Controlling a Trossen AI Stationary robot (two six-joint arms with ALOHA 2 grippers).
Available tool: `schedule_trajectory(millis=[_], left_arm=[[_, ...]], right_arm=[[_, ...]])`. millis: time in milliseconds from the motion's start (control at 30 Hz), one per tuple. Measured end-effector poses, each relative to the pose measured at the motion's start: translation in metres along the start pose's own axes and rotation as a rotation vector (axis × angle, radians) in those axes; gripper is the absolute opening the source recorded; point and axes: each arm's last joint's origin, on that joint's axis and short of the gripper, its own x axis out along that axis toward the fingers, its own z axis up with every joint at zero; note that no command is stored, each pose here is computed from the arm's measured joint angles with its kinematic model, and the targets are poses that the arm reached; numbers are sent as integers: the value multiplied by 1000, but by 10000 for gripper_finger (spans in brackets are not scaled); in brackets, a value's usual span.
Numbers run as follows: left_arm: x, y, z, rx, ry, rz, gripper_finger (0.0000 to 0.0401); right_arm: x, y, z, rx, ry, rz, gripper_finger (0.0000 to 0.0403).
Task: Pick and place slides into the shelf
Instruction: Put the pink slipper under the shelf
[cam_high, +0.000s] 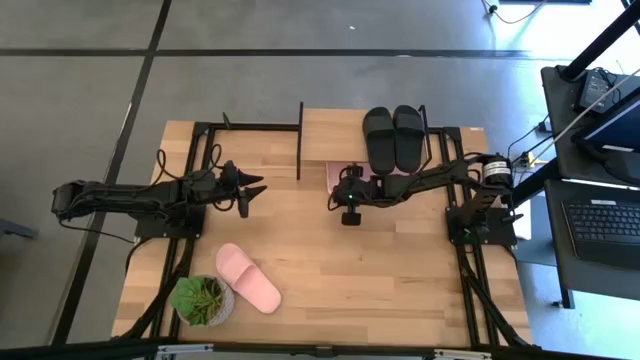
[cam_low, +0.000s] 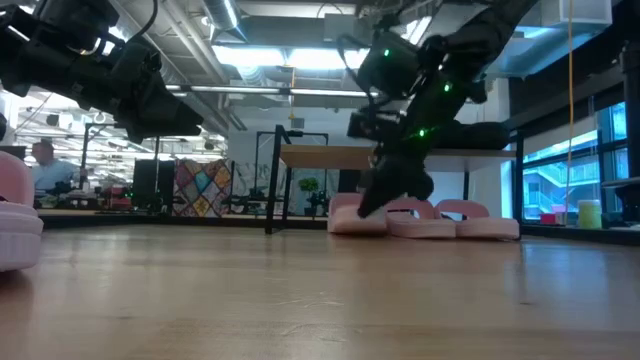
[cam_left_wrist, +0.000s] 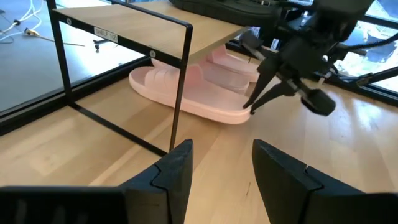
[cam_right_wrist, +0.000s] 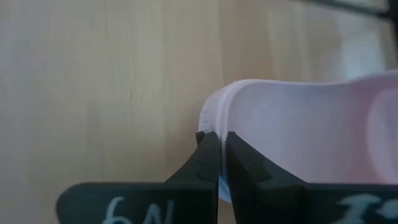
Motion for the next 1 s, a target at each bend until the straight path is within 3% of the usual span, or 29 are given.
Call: schedule_trajectory(millis=[300, 833, 1000], left_arm=[[0, 0, 0, -1, 0, 0, 157], [0, 0, 0, -4, 0, 1, 157], [0, 0, 0, -4, 0, 1, 157]], right_arm=[[18, 0, -10, -8, 71, -43, 18], [17, 5, -10, -20, 85, -69, 43], [17, 5, -10, 11, 83, -62, 73]])
